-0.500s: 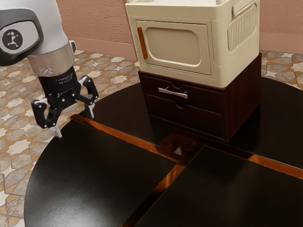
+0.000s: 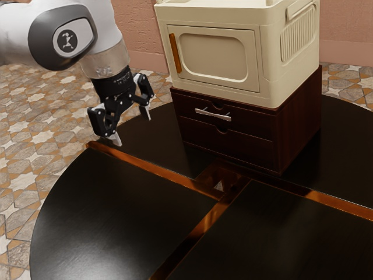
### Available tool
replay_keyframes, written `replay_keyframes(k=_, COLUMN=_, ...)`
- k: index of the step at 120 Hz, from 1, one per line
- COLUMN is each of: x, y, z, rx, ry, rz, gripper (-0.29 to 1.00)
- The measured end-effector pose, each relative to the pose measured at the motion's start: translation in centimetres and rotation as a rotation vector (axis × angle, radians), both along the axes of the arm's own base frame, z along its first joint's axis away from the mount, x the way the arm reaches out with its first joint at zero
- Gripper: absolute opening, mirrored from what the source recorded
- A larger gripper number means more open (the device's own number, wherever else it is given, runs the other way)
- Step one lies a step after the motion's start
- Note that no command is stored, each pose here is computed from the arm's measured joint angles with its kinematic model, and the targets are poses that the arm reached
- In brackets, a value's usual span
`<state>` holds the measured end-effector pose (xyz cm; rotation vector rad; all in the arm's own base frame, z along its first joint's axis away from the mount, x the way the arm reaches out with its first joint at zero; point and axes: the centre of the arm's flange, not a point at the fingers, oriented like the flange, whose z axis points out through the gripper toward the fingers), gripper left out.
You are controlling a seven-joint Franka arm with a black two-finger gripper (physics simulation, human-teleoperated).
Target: Pull the drawer handle with one arm to open the drawer
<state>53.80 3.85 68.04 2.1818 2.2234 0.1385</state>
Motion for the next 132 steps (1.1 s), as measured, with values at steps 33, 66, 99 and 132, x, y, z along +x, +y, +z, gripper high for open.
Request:
replay_keyframes(k=33, x=5.4, y=-2.2, z=-3.2, rx=-0.007, ry=-0.130, rz=-0.025, gripper=0.70)
replay_keyframes(k=66, x=9.1, y=-2.8, z=-5.7, rx=-0.016, ry=-0.206, rz=-0.022, gripper=0.70)
replay_keyframes(k=99, x=12.6, y=-2.0, z=-8.2, rx=-0.022, ry=-0.246, rz=-0.002, gripper=0.70)
replay_keyframes(k=132, x=15.2, y=-2.1, z=-9.3, rx=-0.030, ry=-0.277, rz=-0.010, gripper=0.70)
